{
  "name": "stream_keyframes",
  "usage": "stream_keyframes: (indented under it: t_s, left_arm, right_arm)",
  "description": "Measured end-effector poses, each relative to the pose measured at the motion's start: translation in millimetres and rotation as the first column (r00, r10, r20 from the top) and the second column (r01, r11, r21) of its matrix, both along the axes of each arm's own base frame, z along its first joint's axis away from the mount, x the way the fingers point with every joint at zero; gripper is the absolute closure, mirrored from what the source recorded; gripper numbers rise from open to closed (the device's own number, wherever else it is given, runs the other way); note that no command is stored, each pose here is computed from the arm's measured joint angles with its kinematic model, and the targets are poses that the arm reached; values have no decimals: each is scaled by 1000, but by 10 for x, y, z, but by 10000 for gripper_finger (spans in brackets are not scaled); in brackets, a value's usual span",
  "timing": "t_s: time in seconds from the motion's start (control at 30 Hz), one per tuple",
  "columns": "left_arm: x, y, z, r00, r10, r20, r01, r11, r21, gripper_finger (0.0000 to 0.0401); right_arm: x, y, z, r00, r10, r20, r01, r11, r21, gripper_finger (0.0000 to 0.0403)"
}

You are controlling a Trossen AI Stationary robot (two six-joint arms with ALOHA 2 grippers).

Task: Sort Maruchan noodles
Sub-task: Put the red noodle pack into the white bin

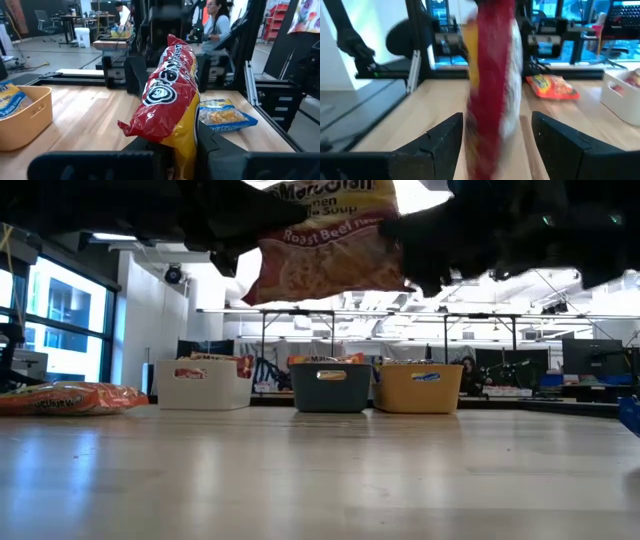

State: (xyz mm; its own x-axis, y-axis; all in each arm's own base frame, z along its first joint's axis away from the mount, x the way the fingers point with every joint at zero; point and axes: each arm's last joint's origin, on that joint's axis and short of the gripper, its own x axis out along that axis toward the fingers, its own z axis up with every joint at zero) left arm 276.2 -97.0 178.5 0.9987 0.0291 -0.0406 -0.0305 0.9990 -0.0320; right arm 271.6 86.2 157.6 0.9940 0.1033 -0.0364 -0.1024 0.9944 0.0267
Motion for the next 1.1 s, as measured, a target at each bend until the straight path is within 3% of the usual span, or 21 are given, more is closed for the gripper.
stream_keyframes:
  t_s: [0.33, 0.67, 0.77, 1.1]
  left_arm:
    - [1, 9, 27, 999, 23, 27, -23, 1000, 16, 373]
    - [1, 20, 28, 998, 59, 27, -60, 998, 34, 370]
    - [-1, 15, 22, 998, 63, 21, -63, 997, 36, 354]
    - [-102, -54, -10, 990, 86, -112, -70, 987, 142, 252]
  right_arm:
    - [207, 41, 108, 996, -68, -66, 65, 997, -37, 185]
    - [219, 35, 118, 992, -105, -65, 102, 994, -49, 285]
    - [218, 37, 118, 993, -102, -66, 98, 994, -52, 304]
    - [212, 36, 75, 990, -100, -103, 91, 992, -88, 290]
